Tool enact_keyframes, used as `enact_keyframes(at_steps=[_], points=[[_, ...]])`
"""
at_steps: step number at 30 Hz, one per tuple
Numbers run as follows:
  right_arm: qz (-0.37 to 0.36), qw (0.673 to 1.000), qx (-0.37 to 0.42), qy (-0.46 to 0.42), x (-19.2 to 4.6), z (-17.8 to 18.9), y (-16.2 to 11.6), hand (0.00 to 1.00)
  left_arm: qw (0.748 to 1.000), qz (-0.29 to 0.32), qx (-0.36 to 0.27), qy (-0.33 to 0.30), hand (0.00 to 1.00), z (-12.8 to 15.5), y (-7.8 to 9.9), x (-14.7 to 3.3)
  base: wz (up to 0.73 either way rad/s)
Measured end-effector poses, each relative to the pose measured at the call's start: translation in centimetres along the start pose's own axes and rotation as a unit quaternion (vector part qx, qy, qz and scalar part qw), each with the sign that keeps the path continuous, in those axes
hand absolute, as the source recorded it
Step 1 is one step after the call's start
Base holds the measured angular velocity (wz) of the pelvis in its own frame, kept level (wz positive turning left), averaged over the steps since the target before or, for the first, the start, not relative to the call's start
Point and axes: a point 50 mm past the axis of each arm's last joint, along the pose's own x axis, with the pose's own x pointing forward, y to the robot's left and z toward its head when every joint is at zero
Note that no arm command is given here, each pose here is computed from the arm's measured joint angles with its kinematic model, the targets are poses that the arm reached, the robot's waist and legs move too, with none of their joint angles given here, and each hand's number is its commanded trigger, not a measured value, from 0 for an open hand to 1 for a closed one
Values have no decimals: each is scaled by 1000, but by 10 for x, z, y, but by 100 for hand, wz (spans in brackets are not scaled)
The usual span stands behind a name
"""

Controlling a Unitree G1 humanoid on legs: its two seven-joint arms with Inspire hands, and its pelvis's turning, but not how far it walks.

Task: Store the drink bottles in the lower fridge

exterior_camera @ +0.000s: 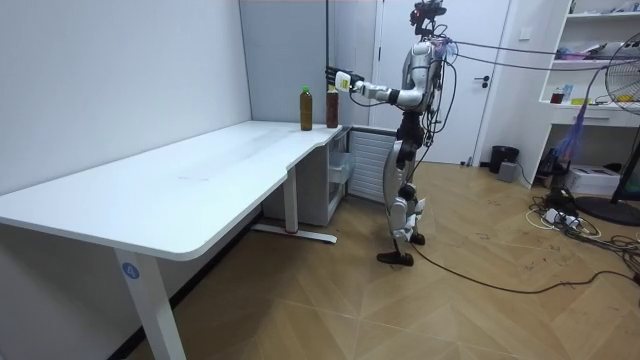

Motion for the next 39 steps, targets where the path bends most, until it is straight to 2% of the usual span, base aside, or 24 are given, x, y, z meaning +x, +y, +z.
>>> enact_keyframes(at_steps=[8, 17, 21, 23, 27, 39], points=[[-2, 1000, 0, 0, 0, 0, -1, 0, 1000, 3, -19, -4, 0, -1, 1, -1, 0], [-12, 1000, -6, 2, 0, -1, -2, 0, 1000, 17, -10, -5, 0, -3, 7, -3, 0], [-13, 1000, -6, 3, 0, -2, -2, 0, 998, 47, -8, 44, 0, -17, 15, -7, 0], [-12, 1000, -11, 4, 0, -2, -2, 0, 997, 52, -9, 49, 0, -18, 16, -7, 0], [-9, 1000, -22, 5, 0, -1, -2, 0, 997, 60, -7, 43, 0, -15, 20, -8, -2], [0, 1000, -25, 2, 0, -2, 1, 0, 999, 47, 0, 19, 0, -5, 15, -5, 0]])
